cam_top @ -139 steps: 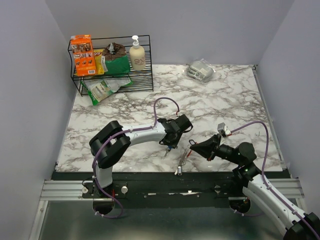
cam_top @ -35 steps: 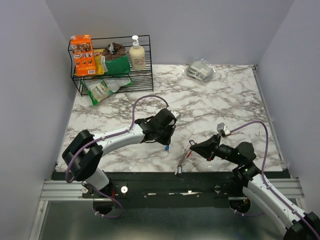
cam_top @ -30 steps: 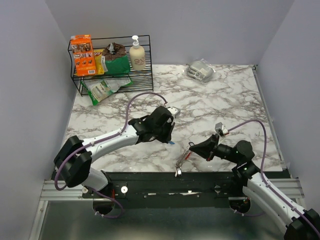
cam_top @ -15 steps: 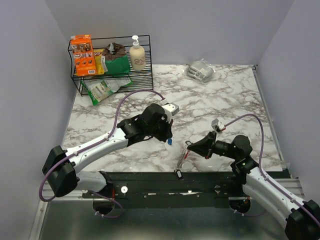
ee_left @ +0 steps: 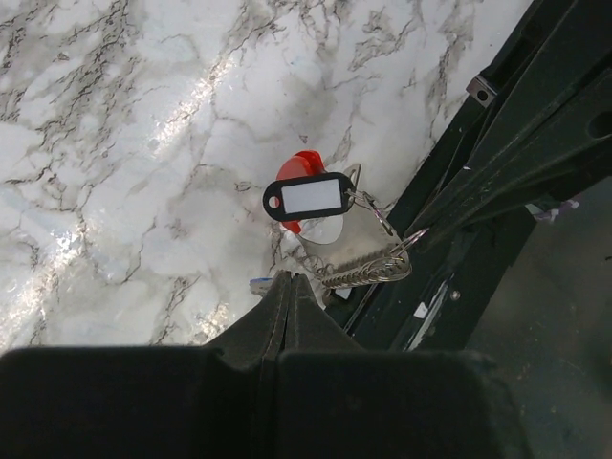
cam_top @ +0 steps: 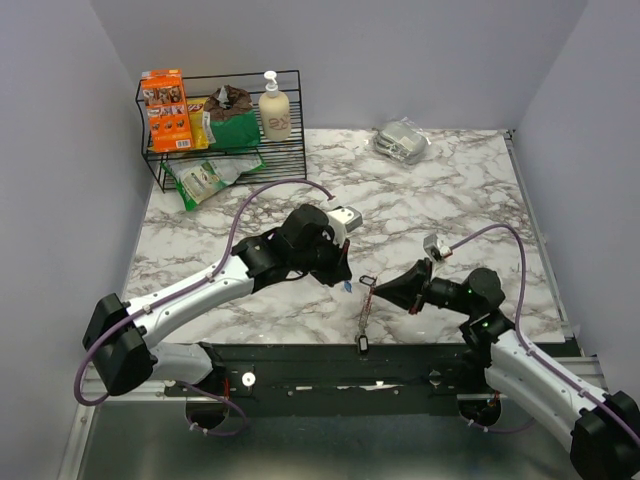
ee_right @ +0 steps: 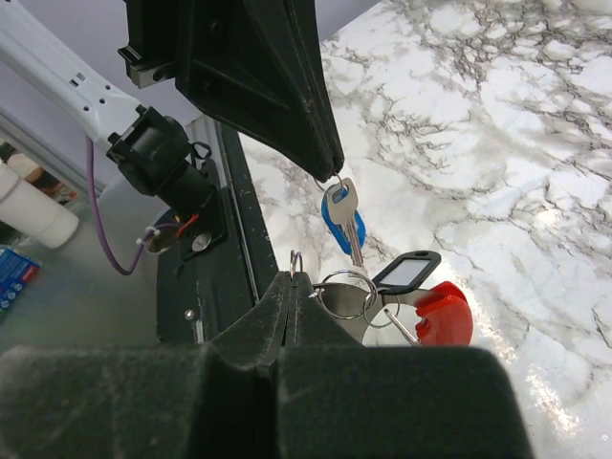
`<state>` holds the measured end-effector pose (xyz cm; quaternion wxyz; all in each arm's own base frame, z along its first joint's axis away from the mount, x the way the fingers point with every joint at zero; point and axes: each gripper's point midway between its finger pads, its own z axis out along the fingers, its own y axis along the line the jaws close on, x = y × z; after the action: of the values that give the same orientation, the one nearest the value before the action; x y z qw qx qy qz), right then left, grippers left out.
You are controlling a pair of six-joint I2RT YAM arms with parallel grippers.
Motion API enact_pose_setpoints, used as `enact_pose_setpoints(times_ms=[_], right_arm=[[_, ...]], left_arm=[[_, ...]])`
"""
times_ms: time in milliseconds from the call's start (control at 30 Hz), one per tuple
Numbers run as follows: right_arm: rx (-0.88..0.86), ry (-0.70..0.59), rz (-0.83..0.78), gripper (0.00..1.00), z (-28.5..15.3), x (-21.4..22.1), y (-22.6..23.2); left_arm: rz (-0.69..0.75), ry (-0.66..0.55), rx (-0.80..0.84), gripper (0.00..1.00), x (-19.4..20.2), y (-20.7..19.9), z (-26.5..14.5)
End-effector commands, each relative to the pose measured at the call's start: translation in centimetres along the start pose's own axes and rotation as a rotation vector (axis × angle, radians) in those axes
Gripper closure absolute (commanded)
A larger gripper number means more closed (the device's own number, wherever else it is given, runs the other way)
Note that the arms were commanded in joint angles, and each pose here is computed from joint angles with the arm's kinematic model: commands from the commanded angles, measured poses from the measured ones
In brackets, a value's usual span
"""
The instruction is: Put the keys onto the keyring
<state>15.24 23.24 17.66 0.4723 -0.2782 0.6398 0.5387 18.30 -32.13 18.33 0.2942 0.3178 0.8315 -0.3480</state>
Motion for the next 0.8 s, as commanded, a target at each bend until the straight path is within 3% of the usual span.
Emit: enact_pose_setpoints(times_ms=[0,233,767], right_arm=[[-0.019,-0.136,-0.058,1.0,0.1,-3.0,0.9],[0.003,-0.276,-0.118,1.0,-0.4,-4.9,0.8],[-0.087,-0.269,-0.139,1.0,0.0,-5.2,2.1]], left_arm=[[-0.001,-0.076,0.083,1.0,-2.4,-2.6,-1.6],[-0.004,-0.059,0.137,1.0,-2.8,-4.1,-2.6],[-0.073,-0.048,0.229,1.0,-3.7,-6.6,-2.2]])
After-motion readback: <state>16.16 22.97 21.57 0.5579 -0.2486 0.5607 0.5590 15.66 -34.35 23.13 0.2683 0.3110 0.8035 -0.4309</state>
